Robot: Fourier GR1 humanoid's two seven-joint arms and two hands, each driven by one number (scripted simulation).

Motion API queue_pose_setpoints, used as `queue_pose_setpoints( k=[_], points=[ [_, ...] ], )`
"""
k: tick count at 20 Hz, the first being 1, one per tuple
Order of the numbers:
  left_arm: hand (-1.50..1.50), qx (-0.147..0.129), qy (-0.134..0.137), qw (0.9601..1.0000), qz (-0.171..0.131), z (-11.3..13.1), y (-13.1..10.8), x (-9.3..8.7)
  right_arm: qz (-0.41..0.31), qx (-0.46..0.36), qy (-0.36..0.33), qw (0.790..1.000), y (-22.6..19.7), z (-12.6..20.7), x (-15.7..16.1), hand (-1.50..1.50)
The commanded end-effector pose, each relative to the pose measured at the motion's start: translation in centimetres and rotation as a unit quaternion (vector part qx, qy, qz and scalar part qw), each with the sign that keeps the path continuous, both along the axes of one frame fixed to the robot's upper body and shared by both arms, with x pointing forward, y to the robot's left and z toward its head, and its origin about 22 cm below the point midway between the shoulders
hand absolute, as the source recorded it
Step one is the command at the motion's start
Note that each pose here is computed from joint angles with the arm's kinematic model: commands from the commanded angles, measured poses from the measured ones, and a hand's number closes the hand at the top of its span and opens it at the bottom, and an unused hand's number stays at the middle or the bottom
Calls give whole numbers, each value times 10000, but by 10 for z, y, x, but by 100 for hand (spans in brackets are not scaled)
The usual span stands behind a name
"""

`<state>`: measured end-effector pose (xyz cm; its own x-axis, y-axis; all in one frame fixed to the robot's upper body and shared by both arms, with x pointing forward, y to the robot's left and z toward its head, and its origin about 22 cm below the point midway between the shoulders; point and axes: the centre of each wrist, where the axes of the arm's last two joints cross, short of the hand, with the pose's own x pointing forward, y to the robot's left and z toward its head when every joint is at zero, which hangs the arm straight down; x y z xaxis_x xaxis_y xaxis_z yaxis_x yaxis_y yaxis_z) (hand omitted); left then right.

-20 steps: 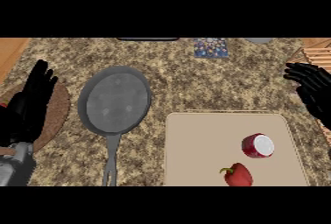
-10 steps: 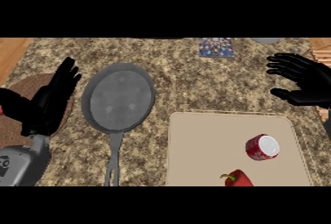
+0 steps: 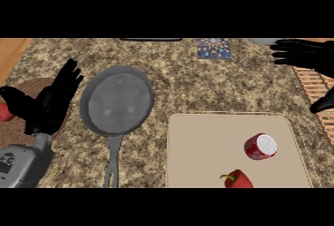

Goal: Pick the can from the tray and place it in the tiered shelf

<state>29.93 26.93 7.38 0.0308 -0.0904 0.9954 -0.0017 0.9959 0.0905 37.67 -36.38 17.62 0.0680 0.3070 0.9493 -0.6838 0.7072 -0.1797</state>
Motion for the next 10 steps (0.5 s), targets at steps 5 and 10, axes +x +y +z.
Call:
queue_pose_setpoints(
  k=[5,10],
  points=[
    [0,-15,51,10000,-11,-4,2,1,1361,-3323,-1092,9269,58,98,-15,-150],
    [0,67,2,10000,40,-12,12,-1,1599,-3908,-1296,8972,126,48,-17,-150]
  ],
)
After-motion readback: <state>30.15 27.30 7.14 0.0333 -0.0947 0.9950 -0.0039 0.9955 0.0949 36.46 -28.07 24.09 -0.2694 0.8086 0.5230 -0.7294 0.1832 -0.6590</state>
